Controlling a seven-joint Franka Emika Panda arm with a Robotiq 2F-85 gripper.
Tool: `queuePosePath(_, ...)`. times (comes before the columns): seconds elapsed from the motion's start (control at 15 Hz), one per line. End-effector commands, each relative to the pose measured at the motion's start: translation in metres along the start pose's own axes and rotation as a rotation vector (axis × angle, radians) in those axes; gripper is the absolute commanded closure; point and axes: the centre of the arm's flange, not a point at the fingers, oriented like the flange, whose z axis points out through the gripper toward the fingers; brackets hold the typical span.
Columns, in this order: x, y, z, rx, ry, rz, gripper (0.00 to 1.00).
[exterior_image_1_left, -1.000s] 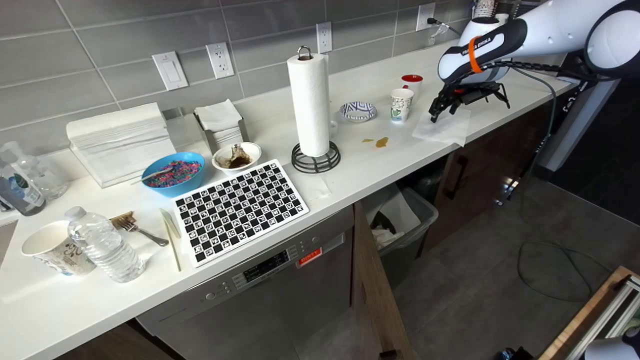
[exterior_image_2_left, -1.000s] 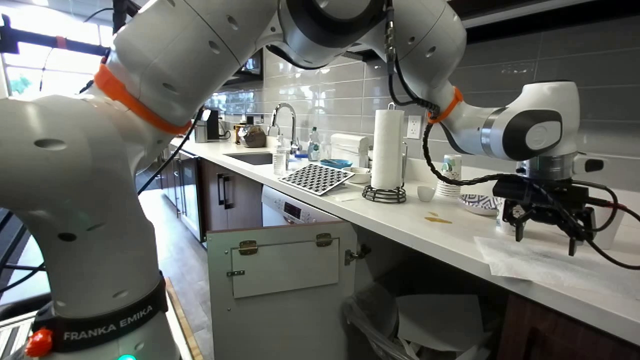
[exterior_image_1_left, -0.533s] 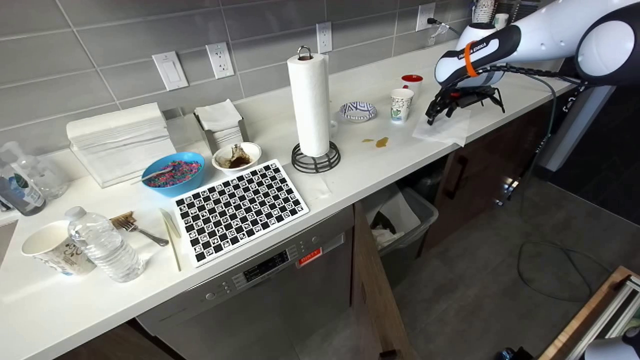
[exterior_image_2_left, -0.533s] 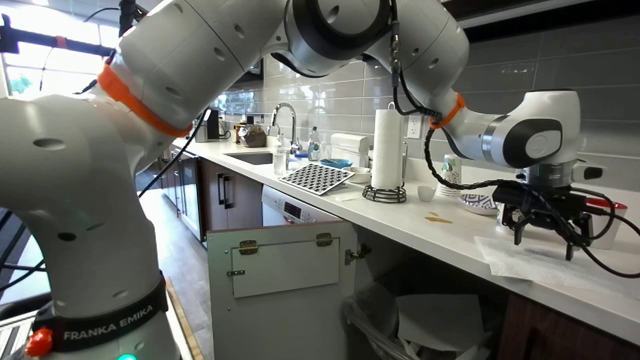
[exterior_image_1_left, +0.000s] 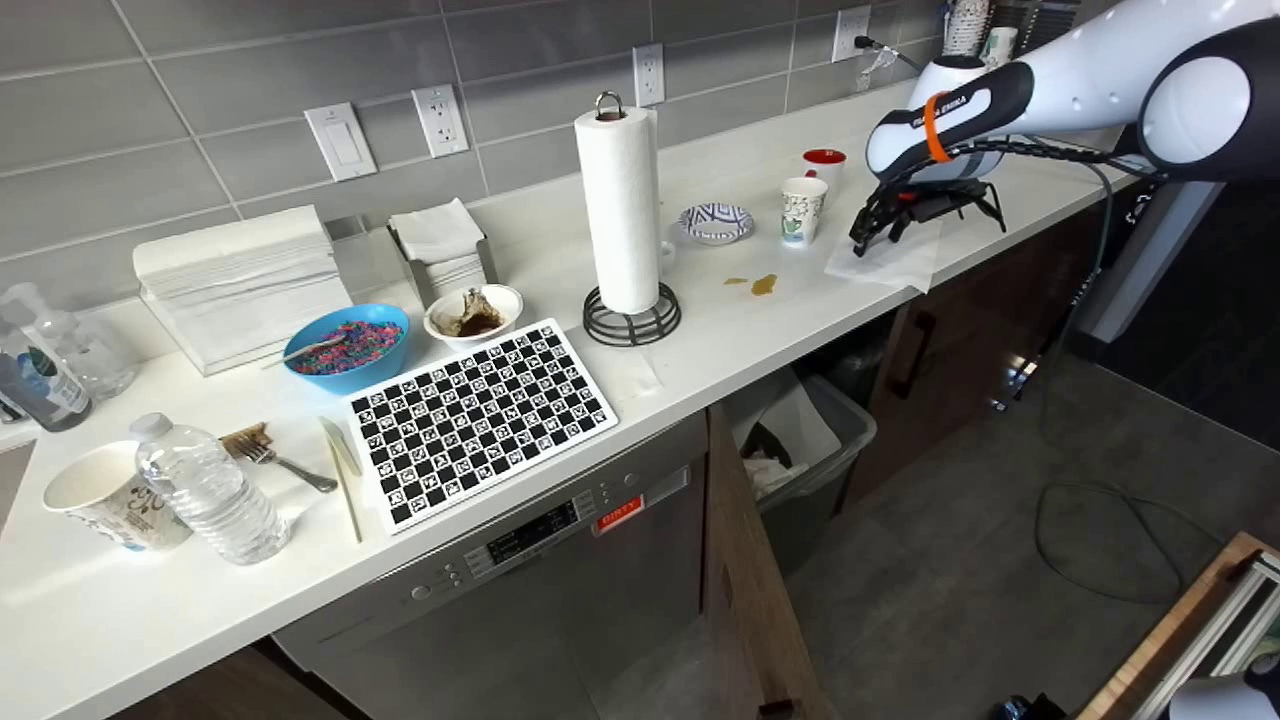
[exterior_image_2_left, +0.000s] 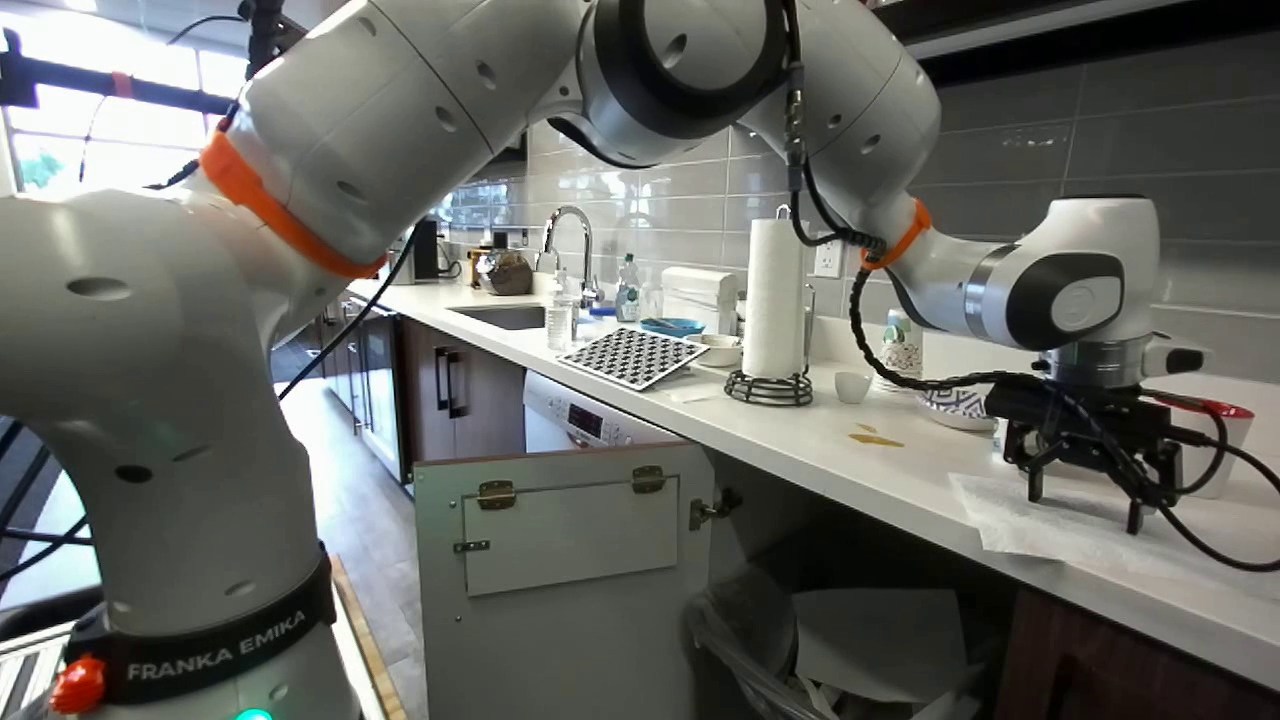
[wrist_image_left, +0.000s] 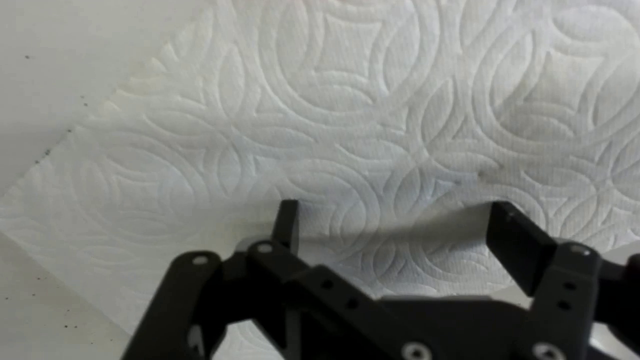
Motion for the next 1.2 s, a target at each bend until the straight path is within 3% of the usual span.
queuePosePath(0.0,0.005,0.002,0.012,-0.002,0.006,0.017,0.3)
queuePosePath(0.6,0.002,0.002,0.013,-0.001,-0.018,0.034,0.99)
queuePosePath(1.13,-0.008,-0.011,-0.009,0.007,-0.033,0.083,1.0)
